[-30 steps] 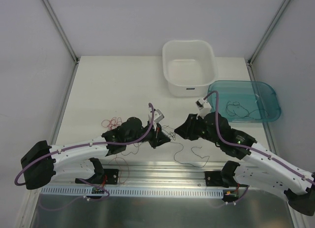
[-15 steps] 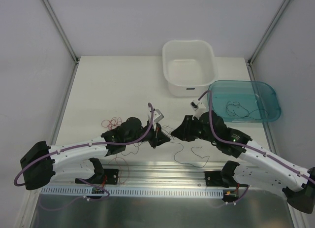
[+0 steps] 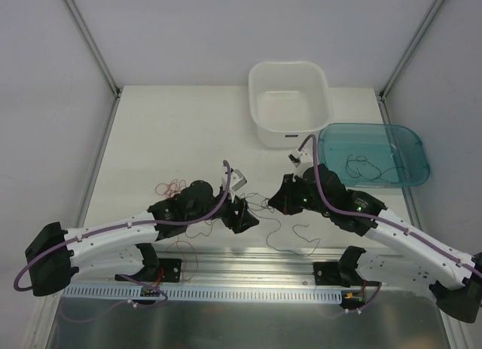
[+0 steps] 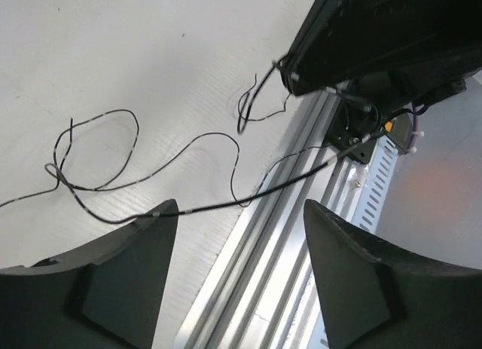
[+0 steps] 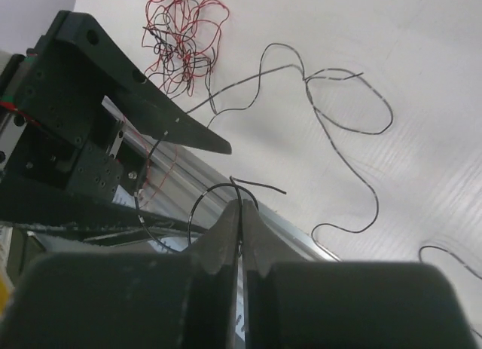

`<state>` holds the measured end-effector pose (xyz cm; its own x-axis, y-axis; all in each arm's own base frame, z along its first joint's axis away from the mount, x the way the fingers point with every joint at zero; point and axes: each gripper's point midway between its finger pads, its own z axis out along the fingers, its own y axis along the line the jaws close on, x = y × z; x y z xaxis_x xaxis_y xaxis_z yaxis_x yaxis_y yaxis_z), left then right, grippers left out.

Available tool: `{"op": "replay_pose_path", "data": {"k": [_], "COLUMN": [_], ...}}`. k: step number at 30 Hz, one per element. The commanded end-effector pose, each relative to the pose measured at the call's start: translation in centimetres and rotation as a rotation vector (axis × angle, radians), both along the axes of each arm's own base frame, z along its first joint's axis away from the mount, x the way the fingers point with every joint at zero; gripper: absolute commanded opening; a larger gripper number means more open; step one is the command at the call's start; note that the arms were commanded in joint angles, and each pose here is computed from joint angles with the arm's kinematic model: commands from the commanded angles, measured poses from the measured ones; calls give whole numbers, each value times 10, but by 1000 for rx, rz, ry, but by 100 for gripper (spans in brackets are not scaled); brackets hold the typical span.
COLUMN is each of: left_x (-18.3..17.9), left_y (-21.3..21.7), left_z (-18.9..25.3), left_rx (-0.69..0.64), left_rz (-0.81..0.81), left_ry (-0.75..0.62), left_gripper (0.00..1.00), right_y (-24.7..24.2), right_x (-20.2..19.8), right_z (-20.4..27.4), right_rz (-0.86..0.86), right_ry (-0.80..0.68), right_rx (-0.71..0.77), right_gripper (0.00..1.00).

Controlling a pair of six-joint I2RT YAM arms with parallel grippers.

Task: Untangle the cables

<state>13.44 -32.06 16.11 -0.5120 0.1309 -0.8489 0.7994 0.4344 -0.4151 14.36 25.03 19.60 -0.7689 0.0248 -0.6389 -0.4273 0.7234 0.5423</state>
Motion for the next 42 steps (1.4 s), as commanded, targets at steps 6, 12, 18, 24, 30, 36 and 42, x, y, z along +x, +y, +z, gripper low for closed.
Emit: {"op": "replay_pose_path", "data": {"k": [6,12,18,24,30,36,42], "left_x": [-10,-2,1,-5,-16,-22,-14], "left_y": [29,26,6,-19,-31,-28,-14], "left_z": [48,79,83,67,53,28,7], "left_rx": [-13,-4,17,59,62,71,108], "left_rz": [-28,-53,-100,-175,-211,-197,-112], "left_ry": [-167,-285,-274,-247,-218,-156,-136], "left_gripper": [83,83,77,71,56,45,36], "right_y": [-6,2,16,24,29,39,39], "right_x": [6,-1,-8,-12,-14,-18,-18], "right_z": [9,5,10,9,9,13,19], "right_rz": [109,190,254,273,276,283,272], "right_ry": [-51,-31,-39,-25,-18,-4,-16], "right_rx": [-224,-313,-285,-274,-243,-173,-141], "right_gripper": [1,1,1,1,1,1,1]}}
